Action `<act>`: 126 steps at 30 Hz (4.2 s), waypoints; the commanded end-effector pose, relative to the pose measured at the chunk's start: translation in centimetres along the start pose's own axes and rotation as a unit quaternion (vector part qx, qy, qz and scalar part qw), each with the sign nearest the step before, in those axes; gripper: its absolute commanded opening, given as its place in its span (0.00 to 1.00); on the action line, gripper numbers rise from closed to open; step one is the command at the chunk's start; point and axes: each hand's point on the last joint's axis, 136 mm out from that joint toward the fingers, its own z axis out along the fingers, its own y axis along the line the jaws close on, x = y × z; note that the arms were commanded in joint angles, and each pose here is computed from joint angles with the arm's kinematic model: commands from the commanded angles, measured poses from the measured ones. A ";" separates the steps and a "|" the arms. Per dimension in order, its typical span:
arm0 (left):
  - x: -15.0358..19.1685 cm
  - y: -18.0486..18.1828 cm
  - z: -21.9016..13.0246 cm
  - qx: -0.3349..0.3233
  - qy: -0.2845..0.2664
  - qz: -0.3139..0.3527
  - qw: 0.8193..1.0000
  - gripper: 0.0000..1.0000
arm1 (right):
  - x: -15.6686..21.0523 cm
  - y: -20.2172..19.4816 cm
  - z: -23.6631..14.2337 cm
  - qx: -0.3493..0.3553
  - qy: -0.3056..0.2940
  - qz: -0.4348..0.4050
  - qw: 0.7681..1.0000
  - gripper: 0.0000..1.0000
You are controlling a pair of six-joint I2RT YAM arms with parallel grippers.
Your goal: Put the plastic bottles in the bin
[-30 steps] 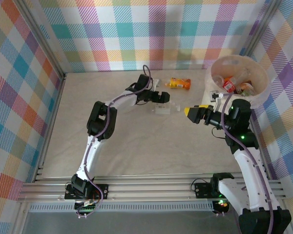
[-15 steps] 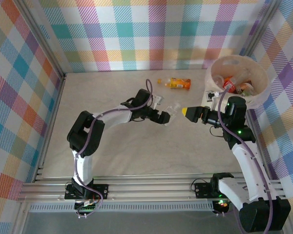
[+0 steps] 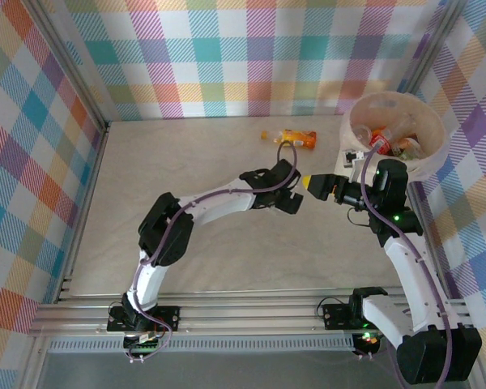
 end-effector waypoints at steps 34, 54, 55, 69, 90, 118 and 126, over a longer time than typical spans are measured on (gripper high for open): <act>1.9 2.0 2.8 -0.073 0.059 -0.009 0.996 0.75 | -2.3 0.7 -1.2 0.031 -0.062 -0.037 0.997 1.00; -3.5 0.4 -14.6 0.119 -0.247 -0.033 0.961 0.73 | -3.0 -1.2 2.3 0.010 0.001 0.085 0.996 1.00; -3.5 0.0 -15.1 0.131 -0.251 -0.025 0.959 0.73 | -3.1 -0.8 2.5 -0.005 0.005 0.091 0.996 1.00; -3.8 -4.5 -17.8 0.180 -0.262 0.057 0.946 0.72 | -3.9 0.5 4.7 -0.022 0.007 0.063 0.998 0.96; -4.8 -3.5 -18.1 0.124 -0.251 0.044 0.959 0.85 | -4.9 1.5 5.2 0.008 0.018 0.029 0.999 0.38; 1.0 14.3 -24.9 -0.160 -0.340 -0.189 0.907 1.00 | -22.6 3.8 -4.4 0.306 -0.231 -0.257 0.887 0.34; 2.6 16.7 -25.2 -0.189 -0.338 -0.229 0.893 1.00 | -25.4 -0.3 -8.5 0.495 -0.205 -0.284 0.795 0.33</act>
